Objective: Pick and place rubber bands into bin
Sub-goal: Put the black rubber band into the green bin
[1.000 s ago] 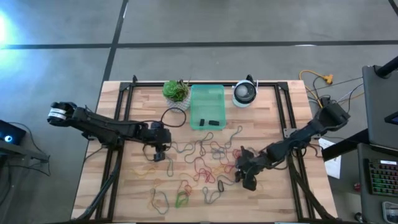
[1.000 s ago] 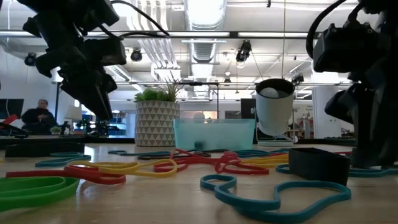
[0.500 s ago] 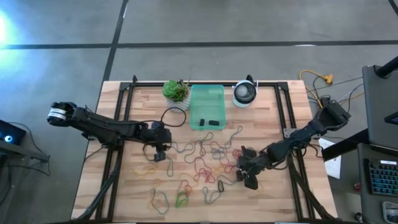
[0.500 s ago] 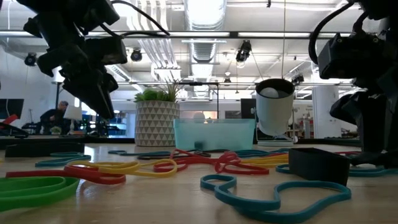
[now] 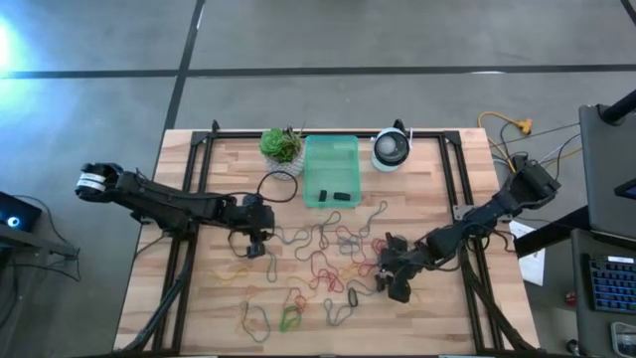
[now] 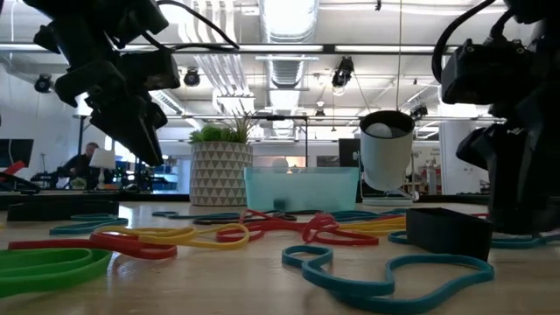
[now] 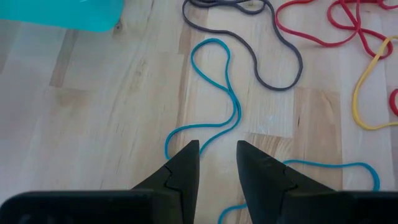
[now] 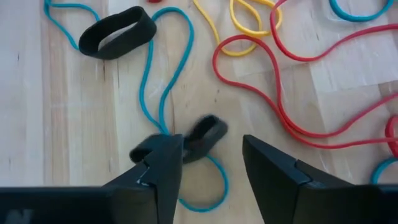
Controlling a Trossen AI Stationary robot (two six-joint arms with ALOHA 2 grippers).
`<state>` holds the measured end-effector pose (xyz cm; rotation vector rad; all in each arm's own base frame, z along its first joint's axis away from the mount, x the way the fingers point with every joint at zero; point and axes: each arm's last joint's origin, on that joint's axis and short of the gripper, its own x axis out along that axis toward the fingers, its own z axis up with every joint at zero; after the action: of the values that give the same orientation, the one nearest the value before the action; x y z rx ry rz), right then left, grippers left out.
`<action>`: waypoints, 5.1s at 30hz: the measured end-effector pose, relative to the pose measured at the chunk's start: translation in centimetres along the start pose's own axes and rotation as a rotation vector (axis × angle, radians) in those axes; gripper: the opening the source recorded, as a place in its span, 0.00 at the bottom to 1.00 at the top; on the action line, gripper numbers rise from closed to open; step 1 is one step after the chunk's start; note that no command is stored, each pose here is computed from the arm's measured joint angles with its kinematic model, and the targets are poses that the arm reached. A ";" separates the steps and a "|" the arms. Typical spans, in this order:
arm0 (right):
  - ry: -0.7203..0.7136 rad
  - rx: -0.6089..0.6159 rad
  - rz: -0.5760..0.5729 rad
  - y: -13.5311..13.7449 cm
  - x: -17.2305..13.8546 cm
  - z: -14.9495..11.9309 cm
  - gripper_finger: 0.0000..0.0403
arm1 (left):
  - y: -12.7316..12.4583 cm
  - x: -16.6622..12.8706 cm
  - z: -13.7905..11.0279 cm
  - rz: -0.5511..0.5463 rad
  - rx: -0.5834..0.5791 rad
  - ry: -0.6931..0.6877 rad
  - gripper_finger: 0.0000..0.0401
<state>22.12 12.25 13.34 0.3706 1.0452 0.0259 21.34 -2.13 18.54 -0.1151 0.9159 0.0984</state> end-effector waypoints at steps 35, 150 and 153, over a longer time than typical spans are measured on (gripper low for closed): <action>0.119 -0.143 -0.078 1.1 0.7 1.0 0.03 | 0.1 0.2 -0.4 0.002 0.001 0.010 0.23; -0.156 -0.430 0.071 -1.1 -1.9 11.8 0.20 | 1.6 3.7 -4.2 0.210 0.352 0.470 0.18; -0.153 -0.424 0.074 -1.0 -1.9 11.8 0.19 | 1.6 3.8 -4.0 0.197 0.347 0.480 0.07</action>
<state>30.98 7.54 19.86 0.0246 0.8474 0.2774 20.33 -1.01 13.01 0.2874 1.4086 0.0943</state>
